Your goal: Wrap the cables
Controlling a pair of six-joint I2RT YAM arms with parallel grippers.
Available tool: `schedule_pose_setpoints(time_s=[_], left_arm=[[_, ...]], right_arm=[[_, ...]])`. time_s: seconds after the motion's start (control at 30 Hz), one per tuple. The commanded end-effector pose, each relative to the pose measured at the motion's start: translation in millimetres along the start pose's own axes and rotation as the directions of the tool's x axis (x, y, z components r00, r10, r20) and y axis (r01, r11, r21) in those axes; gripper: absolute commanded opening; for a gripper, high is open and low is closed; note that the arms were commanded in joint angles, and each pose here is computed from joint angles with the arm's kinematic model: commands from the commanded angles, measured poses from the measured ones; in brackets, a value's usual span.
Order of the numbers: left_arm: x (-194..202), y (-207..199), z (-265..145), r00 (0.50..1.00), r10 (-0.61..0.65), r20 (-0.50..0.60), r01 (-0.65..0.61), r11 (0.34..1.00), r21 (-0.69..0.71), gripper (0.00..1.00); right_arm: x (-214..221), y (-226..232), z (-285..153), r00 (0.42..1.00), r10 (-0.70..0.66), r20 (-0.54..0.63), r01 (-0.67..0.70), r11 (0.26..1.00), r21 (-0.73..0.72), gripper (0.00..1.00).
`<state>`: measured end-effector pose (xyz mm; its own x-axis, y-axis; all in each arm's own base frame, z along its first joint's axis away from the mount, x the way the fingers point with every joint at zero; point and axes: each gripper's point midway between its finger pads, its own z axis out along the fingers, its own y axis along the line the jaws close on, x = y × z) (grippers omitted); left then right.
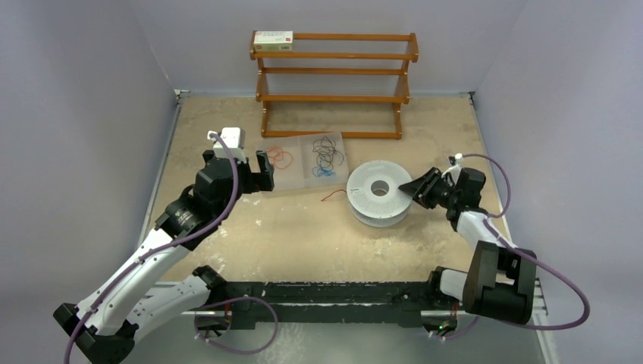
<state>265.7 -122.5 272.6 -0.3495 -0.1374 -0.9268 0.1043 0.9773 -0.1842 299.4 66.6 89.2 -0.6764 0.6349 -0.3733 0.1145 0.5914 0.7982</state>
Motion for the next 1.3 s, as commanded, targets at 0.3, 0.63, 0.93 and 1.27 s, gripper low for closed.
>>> schedule_pose_setpoints(time_s=[0.3,0.63,0.93,1.27], left_arm=[[-8,-1,-1,0.999,-0.026,0.034,0.026,1.0,0.007,1.0],[-12,0,-4,0.998,-0.037,0.048,0.037,0.999,0.006,0.99],[-13,5,-4,0.998,-0.04,0.054,0.041,0.999,-0.025,0.98],[-19,21,-9,0.995,-0.05,0.09,0.058,0.994,-0.097,0.98]], right_arm=[[-18,52,-21,0.992,-0.114,0.045,0.119,0.982,-0.147,0.0],[-29,98,-52,0.959,-0.242,0.146,0.269,0.938,-0.218,0.0],[-31,150,-86,0.913,-0.354,0.202,0.396,0.887,-0.238,0.0],[-6,202,-78,0.865,-0.476,0.158,0.502,0.808,-0.309,0.0]])
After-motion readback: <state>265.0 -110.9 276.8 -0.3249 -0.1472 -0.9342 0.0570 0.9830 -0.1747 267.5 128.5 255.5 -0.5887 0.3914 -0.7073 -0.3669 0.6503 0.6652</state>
